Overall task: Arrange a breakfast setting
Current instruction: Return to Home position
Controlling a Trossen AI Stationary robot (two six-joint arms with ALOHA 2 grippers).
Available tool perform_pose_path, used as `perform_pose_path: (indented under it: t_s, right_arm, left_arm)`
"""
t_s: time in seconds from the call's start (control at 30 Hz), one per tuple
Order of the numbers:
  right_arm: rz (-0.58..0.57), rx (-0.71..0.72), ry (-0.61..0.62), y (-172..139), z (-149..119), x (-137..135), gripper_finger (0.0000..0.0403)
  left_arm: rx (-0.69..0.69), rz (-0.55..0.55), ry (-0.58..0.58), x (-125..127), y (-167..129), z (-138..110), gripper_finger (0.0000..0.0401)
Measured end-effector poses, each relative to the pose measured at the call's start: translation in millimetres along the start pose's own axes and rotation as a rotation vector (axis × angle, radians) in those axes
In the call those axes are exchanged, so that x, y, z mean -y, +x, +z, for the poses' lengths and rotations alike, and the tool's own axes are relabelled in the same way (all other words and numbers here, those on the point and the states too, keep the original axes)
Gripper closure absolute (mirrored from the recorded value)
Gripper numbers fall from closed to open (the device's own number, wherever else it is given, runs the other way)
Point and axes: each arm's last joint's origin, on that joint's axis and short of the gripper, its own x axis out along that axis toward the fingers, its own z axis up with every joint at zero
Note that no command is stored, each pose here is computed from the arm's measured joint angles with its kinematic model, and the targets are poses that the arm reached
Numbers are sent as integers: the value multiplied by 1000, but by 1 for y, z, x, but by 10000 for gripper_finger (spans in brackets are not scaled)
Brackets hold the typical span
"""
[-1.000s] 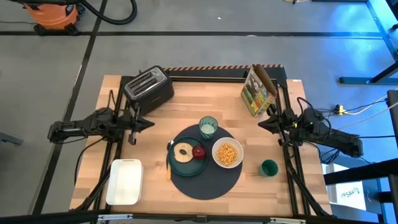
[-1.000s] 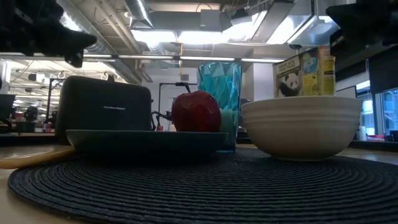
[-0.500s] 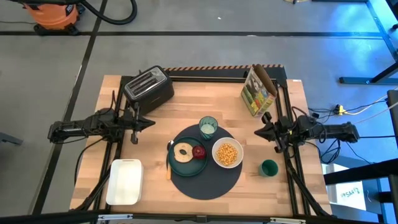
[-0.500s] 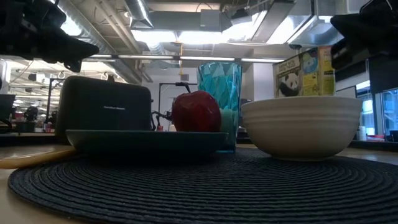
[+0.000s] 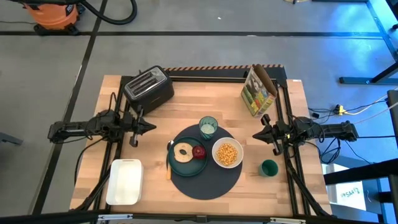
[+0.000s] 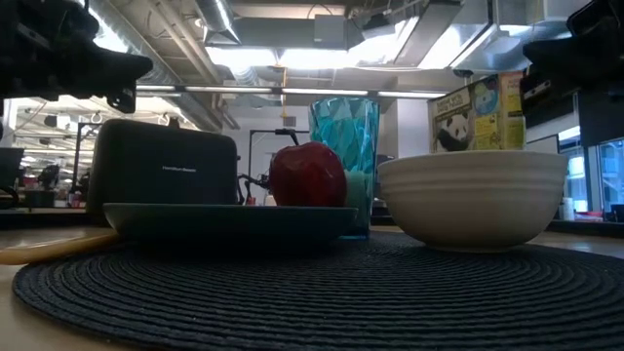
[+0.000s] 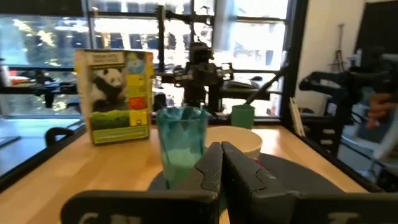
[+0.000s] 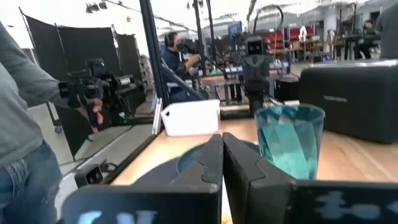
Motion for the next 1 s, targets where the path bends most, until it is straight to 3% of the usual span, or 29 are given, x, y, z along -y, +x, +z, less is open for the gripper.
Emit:
perform_pose_path:
  t_s: [0.2,0.47,1.0]
  right_arm:
    - [-37,-8,16,0,-1,1,403]
    - [-56,-35,42,0,-4,2,403]
    - [-61,-75,47,0,-8,3,403]
  left_arm:
    - [-15,30,51,-1,0,-2,401]
    - [-18,23,-21,-1,0,-2,401]
    - [-19,23,-20,-1,0,-2,401]
